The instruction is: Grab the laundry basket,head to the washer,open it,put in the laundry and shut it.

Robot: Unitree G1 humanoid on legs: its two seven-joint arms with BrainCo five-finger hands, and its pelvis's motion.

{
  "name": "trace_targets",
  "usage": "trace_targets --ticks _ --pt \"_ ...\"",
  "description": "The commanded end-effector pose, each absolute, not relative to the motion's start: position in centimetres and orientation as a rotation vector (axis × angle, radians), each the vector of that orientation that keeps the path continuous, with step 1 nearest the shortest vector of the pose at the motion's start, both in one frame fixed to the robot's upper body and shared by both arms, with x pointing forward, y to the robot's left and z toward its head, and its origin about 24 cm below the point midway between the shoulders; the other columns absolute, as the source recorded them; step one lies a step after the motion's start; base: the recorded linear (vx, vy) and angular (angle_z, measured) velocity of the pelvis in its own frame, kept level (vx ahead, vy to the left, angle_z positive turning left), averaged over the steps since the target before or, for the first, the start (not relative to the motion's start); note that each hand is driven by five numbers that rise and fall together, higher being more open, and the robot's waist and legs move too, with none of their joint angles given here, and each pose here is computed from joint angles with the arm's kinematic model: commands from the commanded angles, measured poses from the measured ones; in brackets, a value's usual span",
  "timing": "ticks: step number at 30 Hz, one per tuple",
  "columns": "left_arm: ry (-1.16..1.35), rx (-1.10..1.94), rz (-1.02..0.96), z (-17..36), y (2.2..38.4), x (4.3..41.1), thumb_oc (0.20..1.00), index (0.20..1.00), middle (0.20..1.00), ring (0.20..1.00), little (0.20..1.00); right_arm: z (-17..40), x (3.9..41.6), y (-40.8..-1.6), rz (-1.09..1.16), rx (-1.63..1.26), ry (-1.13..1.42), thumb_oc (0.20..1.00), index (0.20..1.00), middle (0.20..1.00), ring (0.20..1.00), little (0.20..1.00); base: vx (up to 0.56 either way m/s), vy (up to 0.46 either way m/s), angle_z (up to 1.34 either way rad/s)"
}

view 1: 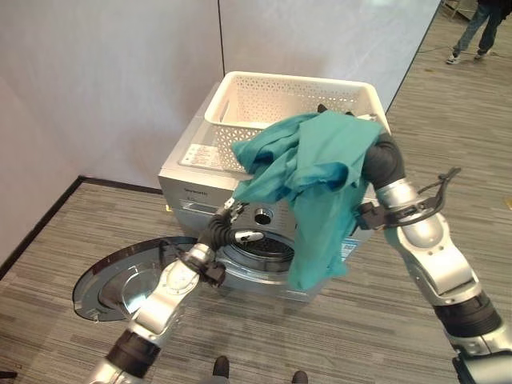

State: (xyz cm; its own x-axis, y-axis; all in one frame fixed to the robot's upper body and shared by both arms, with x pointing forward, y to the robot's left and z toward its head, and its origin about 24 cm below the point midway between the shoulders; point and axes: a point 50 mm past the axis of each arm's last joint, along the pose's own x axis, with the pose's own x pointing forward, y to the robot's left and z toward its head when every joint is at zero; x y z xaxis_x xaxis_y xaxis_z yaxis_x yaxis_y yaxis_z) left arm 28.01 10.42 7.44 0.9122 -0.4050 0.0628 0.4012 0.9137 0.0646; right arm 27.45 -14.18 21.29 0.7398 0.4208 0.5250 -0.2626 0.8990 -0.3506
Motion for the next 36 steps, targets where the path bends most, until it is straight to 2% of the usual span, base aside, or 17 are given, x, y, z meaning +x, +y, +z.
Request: trace_targets --ticks 1,8,11,18,19,20,21,22,36 --pt "-0.184 0.127 -0.408 9.1 10.1 28.7 1.000 1.000 1.000 1.000 1.000 25.3 26.7 -13.3 0.417 -0.181 -0.823 0.200 0.200 0.200 0.200 0.200 0.00 0.000 0.00" --pt "-0.069 0.134 -0.388 6.0 7.9 28.9 1.000 1.000 1.000 1.000 1.000 25.2 26.6 -10.5 0.499 -0.006 -0.823 0.200 0.200 0.200 0.200 0.200 0.00 -0.004 -0.01" --pt "-0.082 0.003 -0.385 7.2 6.4 29.3 1.000 1.000 1.000 1.000 1.000 24.4 26.9 -9.4 0.508 0.043 -0.779 0.200 0.200 0.200 0.200 0.200 0.00 0.000 0.00" --pt "-0.150 -0.064 -0.399 9.5 5.1 29.7 1.000 1.000 1.000 1.000 1.000 23.0 26.7 -8.0 0.556 0.126 -0.704 0.200 0.200 0.200 0.200 0.200 0.00 0.000 0.00" --pt "-0.177 -0.076 -0.403 10.3 5.1 29.7 0.573 0.573 0.573 0.573 0.573 22.0 26.4 -7.7 0.573 0.156 -0.661 0.200 0.200 0.200 0.200 0.200 0.00 0.000 0.00" --pt "-0.185 -0.076 -0.401 10.5 5.1 29.7 0.420 0.420 0.420 0.420 0.420 21.6 26.4 -7.7 0.572 0.149 -0.649 0.200 0.200 0.200 0.200 0.200 0.00 0.000 0.00" --pt "-0.184 -0.076 -0.401 10.5 5.1 29.7 0.369 0.369 0.369 0.369 0.369 21.6 26.4 -7.7 0.572 0.149 -0.649 0.200 0.200 0.200 0.200 0.200 0.00 0.000 0.00" --pt "-0.190 -0.078 -0.402 10.6 5.2 29.7 0.200 0.200 0.200 0.200 0.200 21.4 26.5 -7.8 0.570 0.142 -0.639 0.200 0.200 0.200 0.200 0.200 0.00 0.000 0.00" --pt "-0.212 -0.012 -0.411 10.1 8.1 28.3 0.200 0.200 0.200 0.200 0.200 19.5 27.3 -11.2 0.433 0.013 -0.581 0.200 0.200 0.200 0.200 0.200 0.00 0.000 0.00"
